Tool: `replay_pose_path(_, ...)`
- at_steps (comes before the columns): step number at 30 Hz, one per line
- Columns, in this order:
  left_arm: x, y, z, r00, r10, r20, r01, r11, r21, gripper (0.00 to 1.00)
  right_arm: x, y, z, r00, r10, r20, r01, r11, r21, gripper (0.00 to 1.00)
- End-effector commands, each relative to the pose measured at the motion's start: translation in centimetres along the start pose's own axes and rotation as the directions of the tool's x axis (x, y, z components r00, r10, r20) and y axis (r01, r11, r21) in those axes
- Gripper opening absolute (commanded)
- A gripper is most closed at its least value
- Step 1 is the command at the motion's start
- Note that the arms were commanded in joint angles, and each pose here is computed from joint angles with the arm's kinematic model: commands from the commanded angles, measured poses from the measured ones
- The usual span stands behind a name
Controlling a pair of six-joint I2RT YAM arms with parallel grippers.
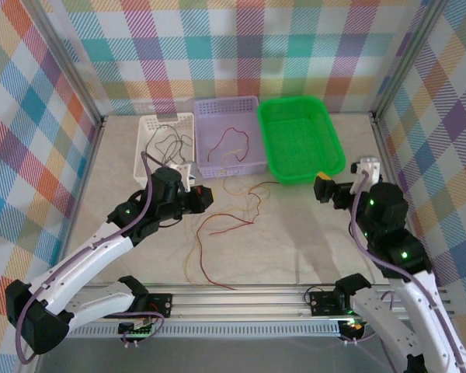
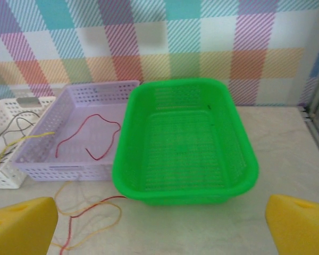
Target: Untangle the cables
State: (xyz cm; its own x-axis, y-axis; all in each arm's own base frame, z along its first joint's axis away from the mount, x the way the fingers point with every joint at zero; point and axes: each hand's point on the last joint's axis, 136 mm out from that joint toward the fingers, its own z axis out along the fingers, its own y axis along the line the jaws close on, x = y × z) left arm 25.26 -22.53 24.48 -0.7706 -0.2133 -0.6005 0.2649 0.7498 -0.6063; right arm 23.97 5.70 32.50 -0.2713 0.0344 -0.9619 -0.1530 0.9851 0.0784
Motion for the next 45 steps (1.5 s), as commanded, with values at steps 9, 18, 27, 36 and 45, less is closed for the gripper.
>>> replay_pose_path(9,-2.8,-3.0,-1.8,0.999,0.031,0.021,-0.032,0.999,0.025,0.00,6.0,-4.0,-3.4,0.999,0.039,0.023,-0.042,0.987,0.154,1.00)
replay_pose_path(18,-4.9,-7.4,-2.6,0.995,0.086,0.045,-0.089,0.993,0.082,0.00,7.3,-4.9,-4.1,0.996,0.059,0.069,-0.070,0.981,0.179,1.00)
replay_pose_path(27,-6.9,-11.5,-0.7,0.992,0.121,0.037,-0.126,0.982,0.142,0.00,7.9,-4.4,-3.7,0.998,0.046,0.048,-0.052,0.987,0.151,1.00)
replay_pose_path(36,-9.3,-15.4,2.5,0.990,0.134,-0.034,-0.127,0.979,0.160,0.00,8.1,-4.1,-3.7,0.998,0.043,0.048,-0.049,0.990,0.135,1.00)
replay_pose_path(45,-10.3,-19.1,7.2,0.986,0.145,-0.079,-0.126,0.970,0.210,0.00,8.0,-3.9,-3.6,0.998,0.036,0.052,-0.042,0.992,0.122,1.00)
